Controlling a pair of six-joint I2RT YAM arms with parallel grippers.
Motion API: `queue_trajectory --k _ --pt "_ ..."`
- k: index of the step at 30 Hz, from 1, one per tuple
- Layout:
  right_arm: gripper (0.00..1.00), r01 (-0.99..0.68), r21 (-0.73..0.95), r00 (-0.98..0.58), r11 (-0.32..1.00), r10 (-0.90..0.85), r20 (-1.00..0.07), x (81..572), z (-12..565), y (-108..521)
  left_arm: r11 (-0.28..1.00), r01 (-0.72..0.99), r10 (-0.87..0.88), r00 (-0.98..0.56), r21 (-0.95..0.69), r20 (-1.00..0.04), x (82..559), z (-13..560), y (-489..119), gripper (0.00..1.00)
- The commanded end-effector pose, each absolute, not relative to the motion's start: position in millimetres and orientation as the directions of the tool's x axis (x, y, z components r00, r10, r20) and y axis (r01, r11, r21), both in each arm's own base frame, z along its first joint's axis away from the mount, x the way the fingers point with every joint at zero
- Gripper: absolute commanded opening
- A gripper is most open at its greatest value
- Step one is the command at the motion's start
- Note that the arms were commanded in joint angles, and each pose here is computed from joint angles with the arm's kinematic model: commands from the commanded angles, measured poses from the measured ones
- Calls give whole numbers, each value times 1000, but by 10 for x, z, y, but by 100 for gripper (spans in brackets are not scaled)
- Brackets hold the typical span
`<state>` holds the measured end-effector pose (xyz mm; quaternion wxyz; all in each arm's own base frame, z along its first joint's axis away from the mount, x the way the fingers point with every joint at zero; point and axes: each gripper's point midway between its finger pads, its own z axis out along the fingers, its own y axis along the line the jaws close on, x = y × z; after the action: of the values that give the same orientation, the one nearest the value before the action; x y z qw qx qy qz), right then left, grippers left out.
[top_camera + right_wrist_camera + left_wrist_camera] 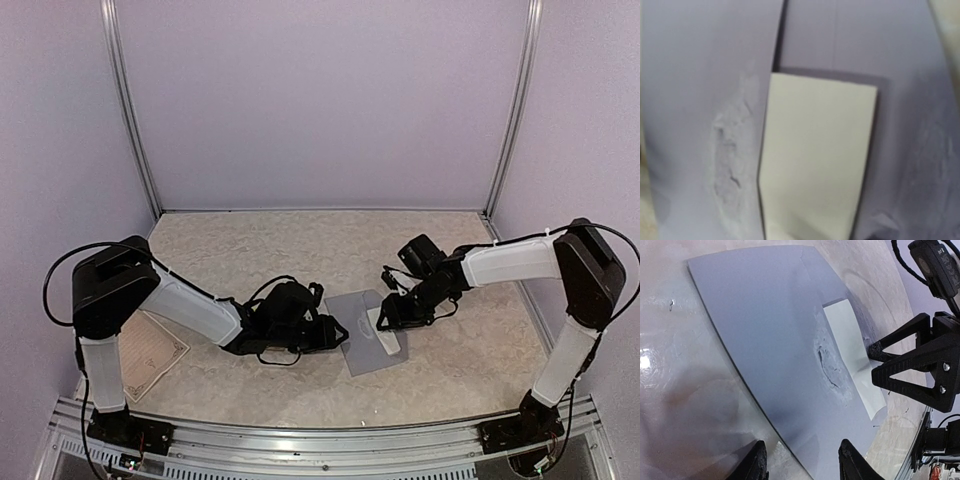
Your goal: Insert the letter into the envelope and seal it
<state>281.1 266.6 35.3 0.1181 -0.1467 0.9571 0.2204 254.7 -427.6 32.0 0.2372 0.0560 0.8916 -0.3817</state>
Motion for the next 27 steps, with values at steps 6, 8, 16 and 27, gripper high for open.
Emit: queue_trajectory --k 6,8,16,27 --pt "45 -333 400 -933 854 -237 -270 2772 211 2753 706 278 -70 -888 -652 -454 2553 197 -4314 41" --pt "45 -334 399 -933 854 -241 -267 2766 197 2771 705 279 -66 -889 -651 -452 2551 180 -4321 40" --pt "44 -351 397 -928 848 -261 -264 2742 187 2862 708 275 -64 -892 -650 -447 2546 140 -4319 38" --pt "44 -372 398 -923 839 -286 -258 2705 178 2999 703 275 -66 -893 -656 -445 2548 148 -4335 38"
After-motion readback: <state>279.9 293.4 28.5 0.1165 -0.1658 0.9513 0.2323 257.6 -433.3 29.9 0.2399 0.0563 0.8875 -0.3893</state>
